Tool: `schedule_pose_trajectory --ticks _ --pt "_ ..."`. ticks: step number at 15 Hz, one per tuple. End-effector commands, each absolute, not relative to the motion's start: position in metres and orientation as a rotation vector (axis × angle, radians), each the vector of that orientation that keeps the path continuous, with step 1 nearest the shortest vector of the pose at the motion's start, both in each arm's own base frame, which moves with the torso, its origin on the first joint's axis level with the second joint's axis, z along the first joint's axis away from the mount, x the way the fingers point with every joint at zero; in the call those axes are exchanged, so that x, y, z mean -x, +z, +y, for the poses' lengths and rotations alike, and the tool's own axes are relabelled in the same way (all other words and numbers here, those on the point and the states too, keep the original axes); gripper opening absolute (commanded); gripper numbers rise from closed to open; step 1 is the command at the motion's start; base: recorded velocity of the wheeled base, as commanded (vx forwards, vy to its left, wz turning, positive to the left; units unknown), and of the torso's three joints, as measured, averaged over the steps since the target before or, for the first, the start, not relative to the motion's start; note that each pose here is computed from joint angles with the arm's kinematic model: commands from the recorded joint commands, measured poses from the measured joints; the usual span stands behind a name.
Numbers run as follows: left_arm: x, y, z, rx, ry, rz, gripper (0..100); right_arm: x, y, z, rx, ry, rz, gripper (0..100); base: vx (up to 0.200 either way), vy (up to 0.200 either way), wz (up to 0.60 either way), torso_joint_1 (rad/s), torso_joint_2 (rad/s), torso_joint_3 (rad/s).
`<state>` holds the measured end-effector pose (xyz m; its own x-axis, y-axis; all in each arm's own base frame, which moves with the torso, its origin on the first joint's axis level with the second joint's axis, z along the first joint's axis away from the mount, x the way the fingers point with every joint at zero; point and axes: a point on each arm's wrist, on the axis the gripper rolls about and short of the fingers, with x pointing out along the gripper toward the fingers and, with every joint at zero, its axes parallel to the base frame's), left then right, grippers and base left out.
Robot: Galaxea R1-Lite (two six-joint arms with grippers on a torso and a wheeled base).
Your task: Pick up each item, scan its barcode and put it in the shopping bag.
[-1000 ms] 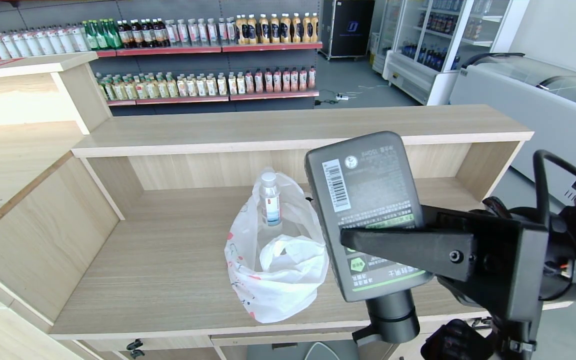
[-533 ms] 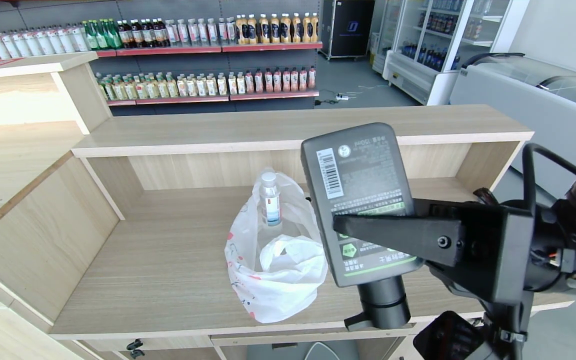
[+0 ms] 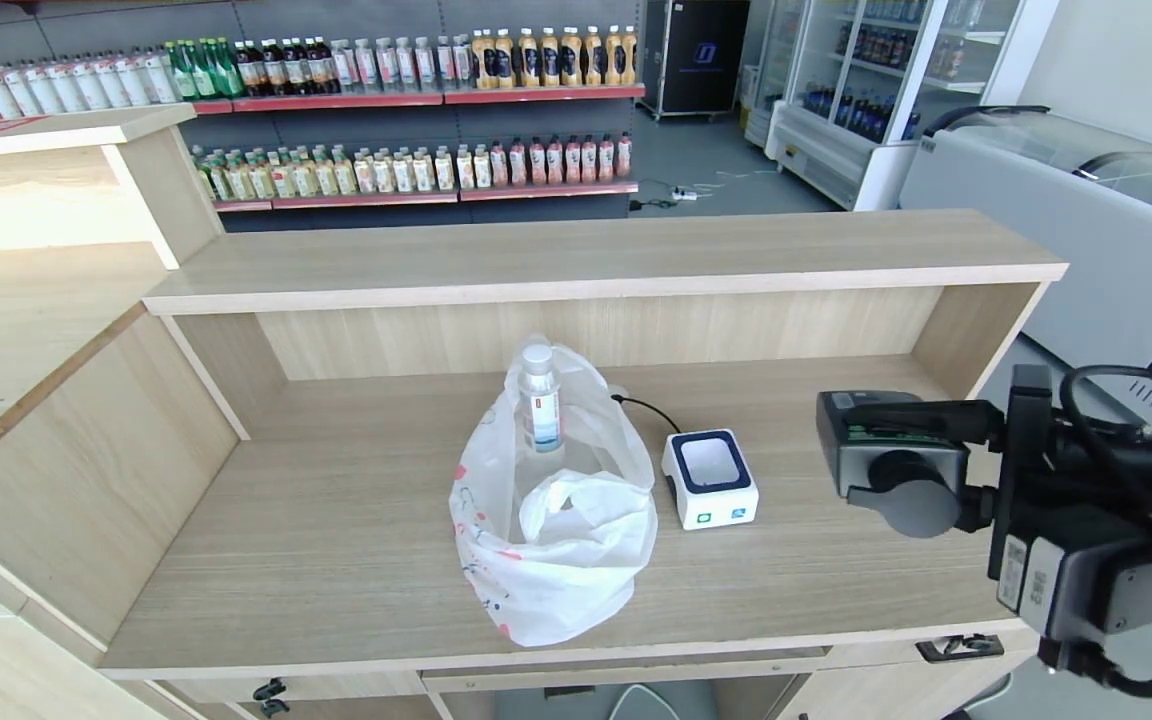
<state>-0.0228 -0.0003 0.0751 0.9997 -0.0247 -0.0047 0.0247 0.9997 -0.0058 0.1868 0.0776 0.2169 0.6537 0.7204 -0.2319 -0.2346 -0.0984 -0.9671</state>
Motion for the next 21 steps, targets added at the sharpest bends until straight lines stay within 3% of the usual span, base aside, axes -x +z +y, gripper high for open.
schedule_pose_trajectory --ticks 1,8,10,15,17,21 --pt "0.023 0.075 0.000 0.006 -0.025 0.006 100 -0.169 0.233 0.020 1.220 0.586 -0.145 0 0.000 0.000 0.00 0.000 0.00 0.000" --pt "0.023 0.075 0.000 0.006 -0.025 0.006 100 -0.171 0.228 -0.042 0.483 0.204 0.189 0 0.000 0.000 0.00 0.000 0.00 0.000" --pt "0.023 0.075 0.000 0.006 -0.025 0.006 100 -0.169 0.227 -0.044 0.442 0.072 0.230 0 0.000 0.000 0.00 0.000 0.00 0.000" --pt "0.023 0.075 0.000 0.006 -0.025 0.006 100 -0.187 0.228 -0.022 0.124 0.024 0.265 0 0.000 0.000 0.60 0.000 0.01 0.001" --pt "0.023 0.075 0.000 0.006 -0.025 0.006 100 -0.211 0.230 -0.019 -0.175 0.092 0.276 0 0.000 0.000 0.30 -0.001 0.00 0.006" --pt "0.023 0.075 0.000 0.006 -0.025 0.006 100 -0.263 0.202 -0.051 -0.490 0.068 0.319 0 0.000 0.000 0.00 0.000 0.00 0.000"
